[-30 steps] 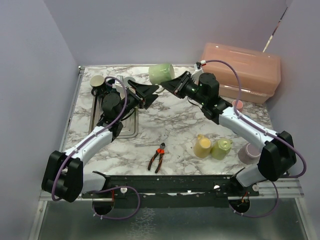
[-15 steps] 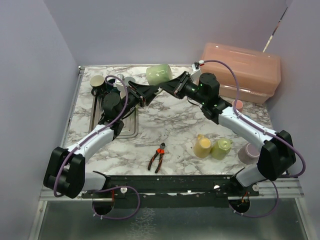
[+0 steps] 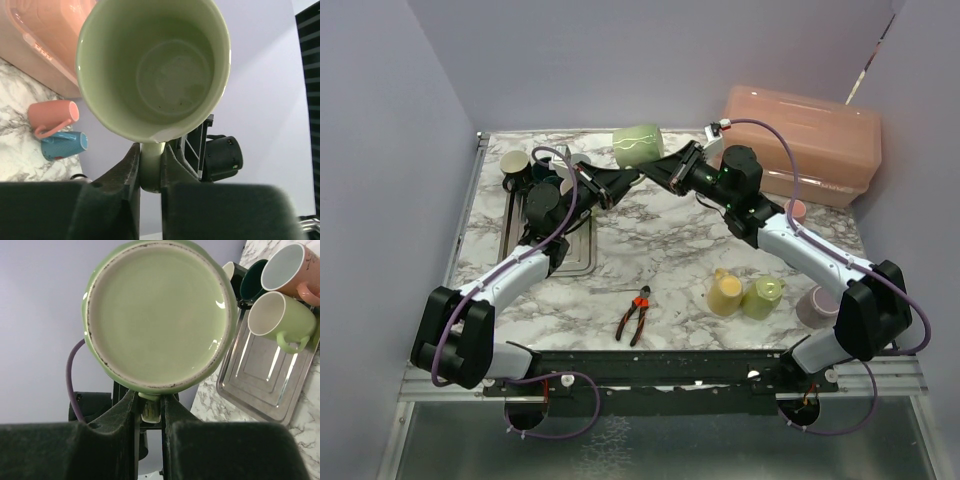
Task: Turn the mug right side up
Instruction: Place the cup on the tray.
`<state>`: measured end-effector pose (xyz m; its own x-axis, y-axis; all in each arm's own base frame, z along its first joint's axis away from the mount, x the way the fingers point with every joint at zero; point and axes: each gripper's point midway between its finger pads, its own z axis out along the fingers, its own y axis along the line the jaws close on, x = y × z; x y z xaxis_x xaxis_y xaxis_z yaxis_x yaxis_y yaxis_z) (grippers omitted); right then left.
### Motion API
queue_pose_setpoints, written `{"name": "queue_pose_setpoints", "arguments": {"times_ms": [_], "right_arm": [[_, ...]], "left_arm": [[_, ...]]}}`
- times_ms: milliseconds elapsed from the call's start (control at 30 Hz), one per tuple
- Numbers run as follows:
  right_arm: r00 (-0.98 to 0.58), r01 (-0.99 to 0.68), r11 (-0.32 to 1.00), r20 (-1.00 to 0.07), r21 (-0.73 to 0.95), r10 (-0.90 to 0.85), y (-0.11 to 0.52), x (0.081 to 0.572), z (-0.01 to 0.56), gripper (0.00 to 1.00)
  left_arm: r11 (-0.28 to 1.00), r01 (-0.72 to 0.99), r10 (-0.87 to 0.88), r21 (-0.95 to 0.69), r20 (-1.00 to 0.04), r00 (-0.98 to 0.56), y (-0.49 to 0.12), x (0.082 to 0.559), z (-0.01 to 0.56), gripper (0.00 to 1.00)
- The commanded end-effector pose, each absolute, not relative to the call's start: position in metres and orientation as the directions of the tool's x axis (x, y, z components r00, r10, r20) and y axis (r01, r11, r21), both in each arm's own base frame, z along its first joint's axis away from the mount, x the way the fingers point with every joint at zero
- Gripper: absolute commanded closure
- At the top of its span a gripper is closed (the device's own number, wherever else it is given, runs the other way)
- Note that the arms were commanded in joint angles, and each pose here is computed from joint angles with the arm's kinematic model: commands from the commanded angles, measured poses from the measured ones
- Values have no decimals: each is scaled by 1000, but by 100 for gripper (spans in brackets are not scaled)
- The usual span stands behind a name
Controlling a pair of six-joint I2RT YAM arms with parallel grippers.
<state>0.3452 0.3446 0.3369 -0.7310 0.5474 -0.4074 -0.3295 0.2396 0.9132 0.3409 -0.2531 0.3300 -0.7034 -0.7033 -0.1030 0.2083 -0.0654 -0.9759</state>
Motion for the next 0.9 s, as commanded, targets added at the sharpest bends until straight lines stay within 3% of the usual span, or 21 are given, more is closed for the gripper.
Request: {"name": "queue_pose_setpoints", "arguments": {"times_ms": [0,167,333,433,633,867], "right_arm": [[-744,-371,225,-433,901,509,351,337,336,99],[-729,-344,297,-453,891,513,346,343,324,96],[-709,-316,335,-456,888,538,338,348,319,66],[-695,-291,341,-442,894,566,325,357,314,56],[-661,-297,355,-459,887,593,304,364,315,49],[-621,-303,443,-527,844,580,292,368,314,49]], "left_arm": [[-97,372,-701,-923,-202,-684,-250,332,372,100],[-48,440,-726,-897,-271,-632,-238,336,379,100],[-13,447,-756,-895,-284,-590,-219,349,377,100],[10,443,-763,-896,-293,-576,-207,357,372,100],[112,433,-767,-894,-355,-534,-186,371,357,100],[407,274,-726,-871,-491,-481,-143,398,314,100]]}}
